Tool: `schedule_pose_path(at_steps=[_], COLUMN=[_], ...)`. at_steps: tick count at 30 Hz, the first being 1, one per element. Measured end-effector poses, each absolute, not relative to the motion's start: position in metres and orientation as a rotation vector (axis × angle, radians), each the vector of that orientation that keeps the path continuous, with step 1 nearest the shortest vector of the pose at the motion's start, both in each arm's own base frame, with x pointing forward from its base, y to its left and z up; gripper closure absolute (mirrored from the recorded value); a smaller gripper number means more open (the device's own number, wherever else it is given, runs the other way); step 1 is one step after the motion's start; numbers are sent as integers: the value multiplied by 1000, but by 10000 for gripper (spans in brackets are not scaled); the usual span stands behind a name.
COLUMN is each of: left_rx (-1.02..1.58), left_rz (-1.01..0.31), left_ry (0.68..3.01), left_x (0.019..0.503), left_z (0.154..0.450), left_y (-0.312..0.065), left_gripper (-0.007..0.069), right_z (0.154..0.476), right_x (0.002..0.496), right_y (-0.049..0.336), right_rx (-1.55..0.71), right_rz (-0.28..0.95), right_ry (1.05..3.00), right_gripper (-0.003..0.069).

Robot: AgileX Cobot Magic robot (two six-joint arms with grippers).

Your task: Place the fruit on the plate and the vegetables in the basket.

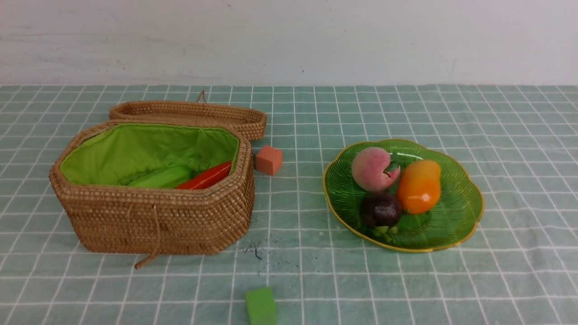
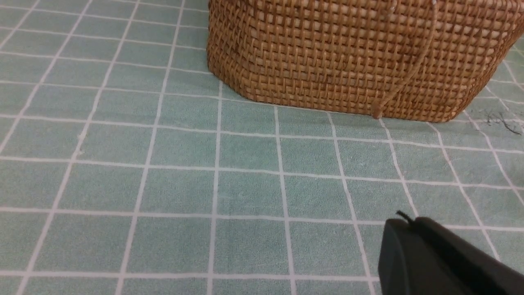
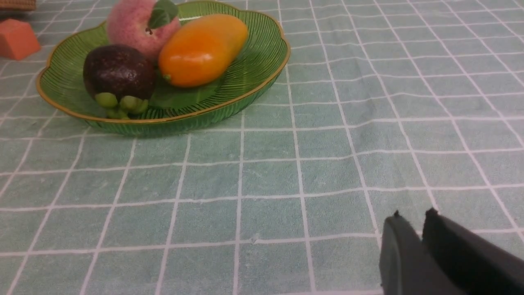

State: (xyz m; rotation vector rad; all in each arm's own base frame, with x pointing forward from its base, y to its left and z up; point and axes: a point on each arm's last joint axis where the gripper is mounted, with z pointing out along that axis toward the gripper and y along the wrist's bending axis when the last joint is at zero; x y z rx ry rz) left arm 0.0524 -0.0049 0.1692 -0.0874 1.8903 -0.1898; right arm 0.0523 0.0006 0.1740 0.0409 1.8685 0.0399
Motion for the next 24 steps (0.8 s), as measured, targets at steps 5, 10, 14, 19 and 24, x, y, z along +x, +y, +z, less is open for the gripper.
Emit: schedule_pose_path(at_steps=[5,10,14,19,24], left_rx=[-87,-87,-87,-87,-87], left_rz=[-190,-190,-190,-190,-190], left_ry=[1890,1890,1890,1890,1890], left_x=[52,52,52,52,52], left_z=[169,169,169,169,169], left_y=[-5,-5,-5,-5,-5], left_gripper=[638,638,638,638,637], right_z=[174,174,174,174,174], right_x=[52,52,52,52,52], right_y=[1,1,1,1,1], right_rx=[41,41,41,41,41], right_rz=[40,40,40,40,40], right_ry=[1869,1869,1868,1868,1868], right_gripper=[561,556,552,550,550])
